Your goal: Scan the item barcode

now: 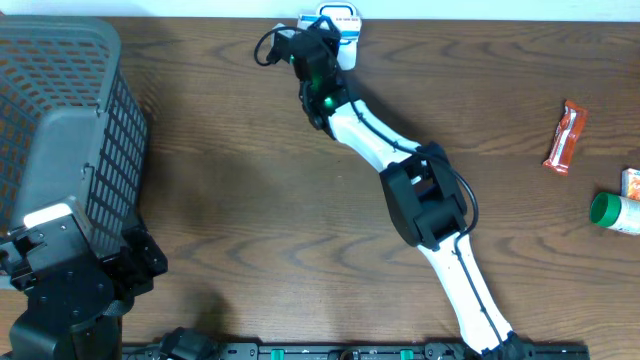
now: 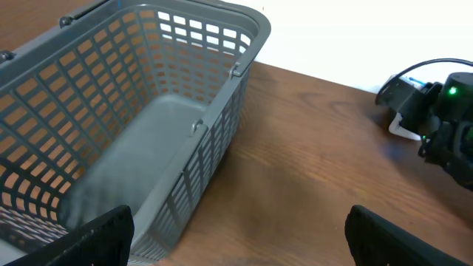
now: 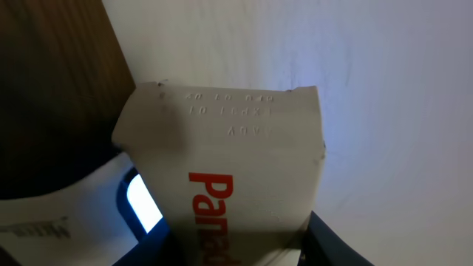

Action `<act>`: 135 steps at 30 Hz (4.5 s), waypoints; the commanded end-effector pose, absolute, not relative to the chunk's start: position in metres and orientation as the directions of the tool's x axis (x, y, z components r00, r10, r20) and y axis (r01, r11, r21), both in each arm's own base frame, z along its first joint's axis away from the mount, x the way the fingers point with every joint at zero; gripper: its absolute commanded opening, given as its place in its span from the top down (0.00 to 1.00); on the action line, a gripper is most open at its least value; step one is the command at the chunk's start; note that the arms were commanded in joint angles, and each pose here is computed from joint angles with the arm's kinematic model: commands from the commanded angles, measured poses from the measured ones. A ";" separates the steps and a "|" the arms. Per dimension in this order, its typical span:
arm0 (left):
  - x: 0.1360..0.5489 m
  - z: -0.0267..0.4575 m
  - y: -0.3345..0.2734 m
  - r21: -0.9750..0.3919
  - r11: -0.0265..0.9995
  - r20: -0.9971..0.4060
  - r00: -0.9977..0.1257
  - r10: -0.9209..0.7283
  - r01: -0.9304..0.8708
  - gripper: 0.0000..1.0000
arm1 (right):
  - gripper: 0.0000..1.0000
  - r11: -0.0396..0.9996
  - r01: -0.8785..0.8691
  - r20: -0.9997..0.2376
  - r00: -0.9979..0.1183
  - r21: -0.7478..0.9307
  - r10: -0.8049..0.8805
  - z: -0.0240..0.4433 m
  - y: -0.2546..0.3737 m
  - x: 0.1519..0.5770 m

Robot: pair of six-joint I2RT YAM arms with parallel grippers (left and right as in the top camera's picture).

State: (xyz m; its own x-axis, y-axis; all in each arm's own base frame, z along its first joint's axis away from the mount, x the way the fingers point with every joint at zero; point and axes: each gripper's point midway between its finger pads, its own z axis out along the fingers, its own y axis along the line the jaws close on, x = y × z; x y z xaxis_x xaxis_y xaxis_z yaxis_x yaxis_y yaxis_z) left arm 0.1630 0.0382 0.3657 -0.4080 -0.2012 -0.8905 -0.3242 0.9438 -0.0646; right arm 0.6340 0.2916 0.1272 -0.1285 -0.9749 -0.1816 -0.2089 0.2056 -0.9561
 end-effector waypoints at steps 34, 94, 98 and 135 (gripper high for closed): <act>0.162 0.370 0.041 -0.075 0.939 -0.896 -0.391 -0.212 -0.336 0.09 | 0.73 0.765 0.159 -0.292 -0.956 -0.624 -0.039 0.114 -0.119 0.519; 0.162 0.370 0.041 -0.075 0.939 -0.896 -0.391 -0.212 -0.336 0.09 | 0.01 0.923 -0.317 -0.955 0.125 0.219 0.270 0.621 0.040 0.209; 0.162 0.370 0.041 -0.075 0.939 -0.896 -0.391 -0.212 -0.336 0.08 | 0.01 0.906 -0.354 -0.956 0.087 0.233 0.280 0.598 0.049 0.218; 0.176 0.553 0.082 0.017 0.809 -0.977 0.164 0.140 -0.588 0.09 | 0.01 0.936 -0.099 -0.829 0.438 0.339 0.347 0.544 -0.010 0.128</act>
